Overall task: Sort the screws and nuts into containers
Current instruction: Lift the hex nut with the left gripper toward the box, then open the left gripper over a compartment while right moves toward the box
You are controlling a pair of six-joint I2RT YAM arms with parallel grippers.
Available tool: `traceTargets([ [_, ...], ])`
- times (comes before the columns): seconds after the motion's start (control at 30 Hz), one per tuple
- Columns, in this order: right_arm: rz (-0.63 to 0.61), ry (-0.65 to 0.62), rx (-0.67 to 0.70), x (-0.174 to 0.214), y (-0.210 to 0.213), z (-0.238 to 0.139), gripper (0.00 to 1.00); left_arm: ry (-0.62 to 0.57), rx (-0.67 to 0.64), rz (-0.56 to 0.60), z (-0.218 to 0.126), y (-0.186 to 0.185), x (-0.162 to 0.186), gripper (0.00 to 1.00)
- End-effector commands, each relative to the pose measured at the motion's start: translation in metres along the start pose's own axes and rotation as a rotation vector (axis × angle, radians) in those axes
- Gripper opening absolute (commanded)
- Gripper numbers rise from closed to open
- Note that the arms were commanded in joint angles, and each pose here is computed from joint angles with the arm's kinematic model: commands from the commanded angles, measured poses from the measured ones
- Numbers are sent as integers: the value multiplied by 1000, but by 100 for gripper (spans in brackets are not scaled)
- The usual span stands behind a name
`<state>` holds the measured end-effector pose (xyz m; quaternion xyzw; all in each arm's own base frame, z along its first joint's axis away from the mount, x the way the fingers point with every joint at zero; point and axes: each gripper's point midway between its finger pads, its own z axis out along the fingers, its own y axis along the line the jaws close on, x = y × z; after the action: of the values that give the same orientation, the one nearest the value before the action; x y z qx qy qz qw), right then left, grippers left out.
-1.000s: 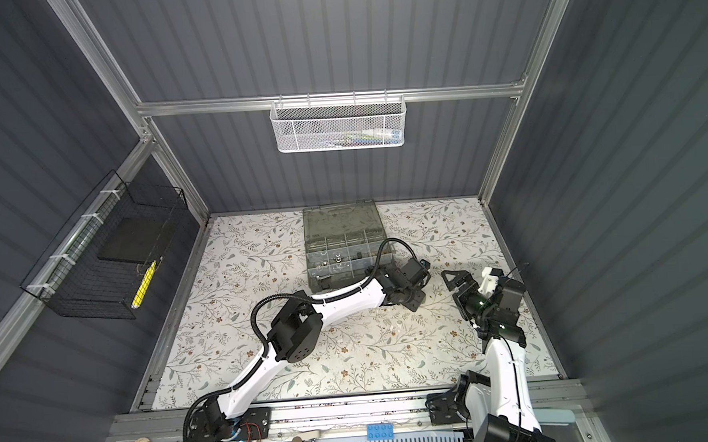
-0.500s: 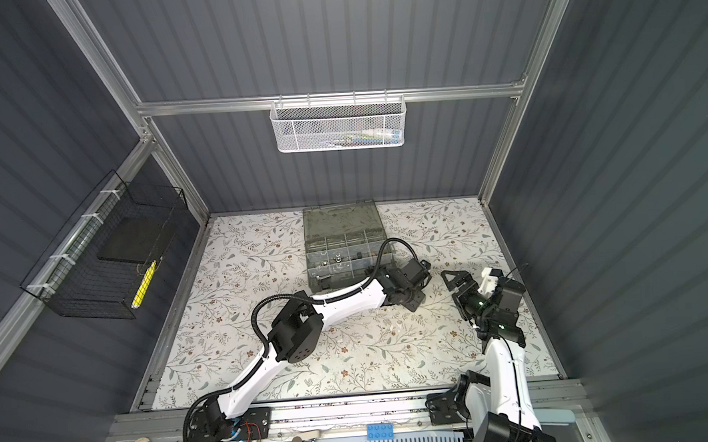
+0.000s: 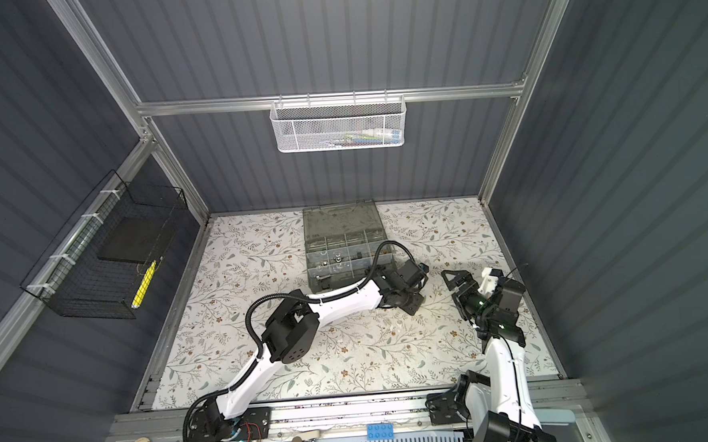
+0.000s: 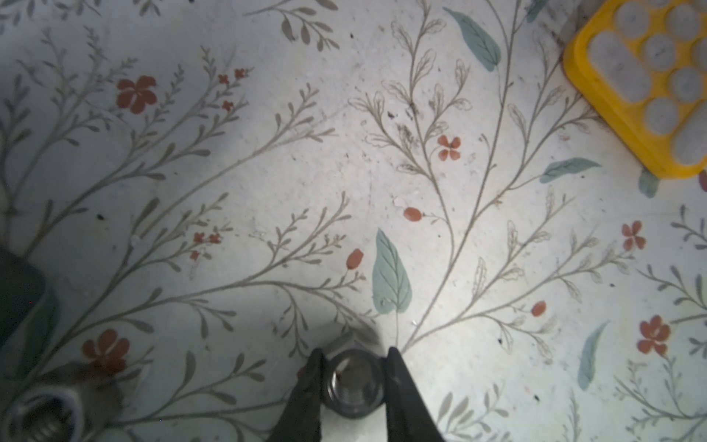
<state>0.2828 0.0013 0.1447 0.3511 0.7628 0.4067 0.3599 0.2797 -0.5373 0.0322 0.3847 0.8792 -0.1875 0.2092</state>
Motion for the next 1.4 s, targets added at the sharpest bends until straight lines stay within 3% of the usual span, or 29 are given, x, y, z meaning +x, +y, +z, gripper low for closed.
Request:
traceTargets([
  [0.0,-6,4,-29,1,5,-1,99,14,60,-63,-24,-3,-4,18],
  [0.23,-33,19,-73,0,19,-3,99,-44,100,-140,-58,11,-25,18],
  [0.53,-115,55,-110,5,45,-2,99,-134,86,-225,-111,59,-48,18],
  [1.03,-438,294,-198,78,125,35,99,-237,6,-354,-181,154,-55,18],
  [1.37,-551,452,-205,133,154,79,99,-250,-71,-480,-199,240,-33,19],
])
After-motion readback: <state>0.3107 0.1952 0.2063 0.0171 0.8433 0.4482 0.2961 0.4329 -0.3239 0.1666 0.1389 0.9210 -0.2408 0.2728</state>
